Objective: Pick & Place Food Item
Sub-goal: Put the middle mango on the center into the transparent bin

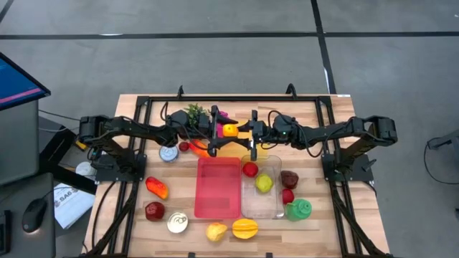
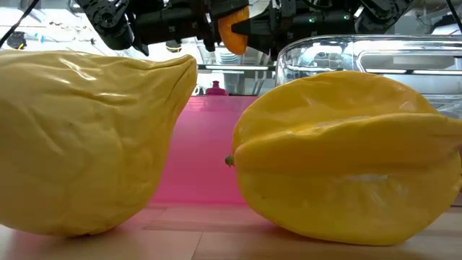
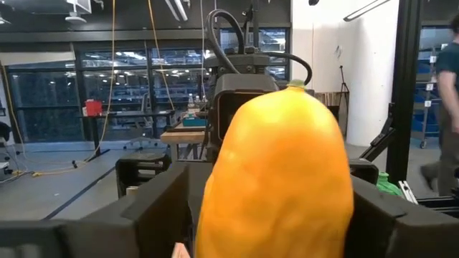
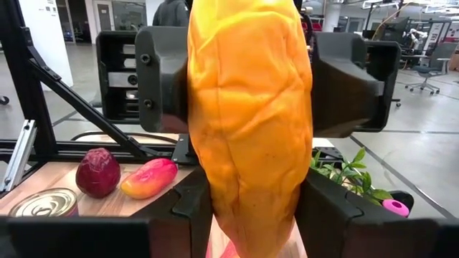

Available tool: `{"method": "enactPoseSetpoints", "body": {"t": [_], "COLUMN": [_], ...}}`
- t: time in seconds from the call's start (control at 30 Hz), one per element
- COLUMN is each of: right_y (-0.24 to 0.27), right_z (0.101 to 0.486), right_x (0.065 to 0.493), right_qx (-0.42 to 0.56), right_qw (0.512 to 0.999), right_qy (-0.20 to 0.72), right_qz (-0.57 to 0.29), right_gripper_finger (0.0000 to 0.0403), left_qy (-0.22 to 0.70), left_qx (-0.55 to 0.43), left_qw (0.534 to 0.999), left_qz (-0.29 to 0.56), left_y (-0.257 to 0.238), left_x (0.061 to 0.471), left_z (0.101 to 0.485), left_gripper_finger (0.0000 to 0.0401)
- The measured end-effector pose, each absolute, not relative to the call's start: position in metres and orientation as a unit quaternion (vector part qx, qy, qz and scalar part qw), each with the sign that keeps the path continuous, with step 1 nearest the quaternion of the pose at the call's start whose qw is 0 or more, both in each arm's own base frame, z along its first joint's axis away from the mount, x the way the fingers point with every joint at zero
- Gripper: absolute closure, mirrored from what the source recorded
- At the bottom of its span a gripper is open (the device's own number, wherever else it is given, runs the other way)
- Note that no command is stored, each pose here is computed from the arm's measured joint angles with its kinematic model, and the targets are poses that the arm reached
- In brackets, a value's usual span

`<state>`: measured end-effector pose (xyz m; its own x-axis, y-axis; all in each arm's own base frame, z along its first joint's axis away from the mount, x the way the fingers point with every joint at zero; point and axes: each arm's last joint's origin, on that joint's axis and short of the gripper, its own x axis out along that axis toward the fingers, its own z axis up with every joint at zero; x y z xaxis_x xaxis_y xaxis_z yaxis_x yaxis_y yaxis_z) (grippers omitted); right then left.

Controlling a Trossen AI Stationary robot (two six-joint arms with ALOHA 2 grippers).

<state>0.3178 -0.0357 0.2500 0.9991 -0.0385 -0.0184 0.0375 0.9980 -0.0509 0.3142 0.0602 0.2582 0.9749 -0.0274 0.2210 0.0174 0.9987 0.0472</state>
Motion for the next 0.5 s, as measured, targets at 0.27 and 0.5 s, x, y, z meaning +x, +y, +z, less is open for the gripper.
{"method": "enactPoseSetpoints", "body": {"t": [0.27, 0.5], "right_y": [-0.036, -0.036], "right_z": [0.249, 0.249], "right_x": [0.318, 0.316], "right_qx": [-0.025, -0.024], "right_qw": [0.999, 0.999], "right_qy": [0.013, 0.023], "right_qz": [-0.019, -0.023], "right_gripper_finger": [0.0252, 0.0253], "left_qy": [-0.112, -0.107], "left_qx": [0.023, 0.025], "left_qw": [0.993, 0.994], "left_qz": [-0.01, 0.014], "left_y": [0.061, 0.075], "left_x": [0.314, 0.302], "left_z": [0.259, 0.27], "left_gripper_finger": [0.0028, 0.0006]}}
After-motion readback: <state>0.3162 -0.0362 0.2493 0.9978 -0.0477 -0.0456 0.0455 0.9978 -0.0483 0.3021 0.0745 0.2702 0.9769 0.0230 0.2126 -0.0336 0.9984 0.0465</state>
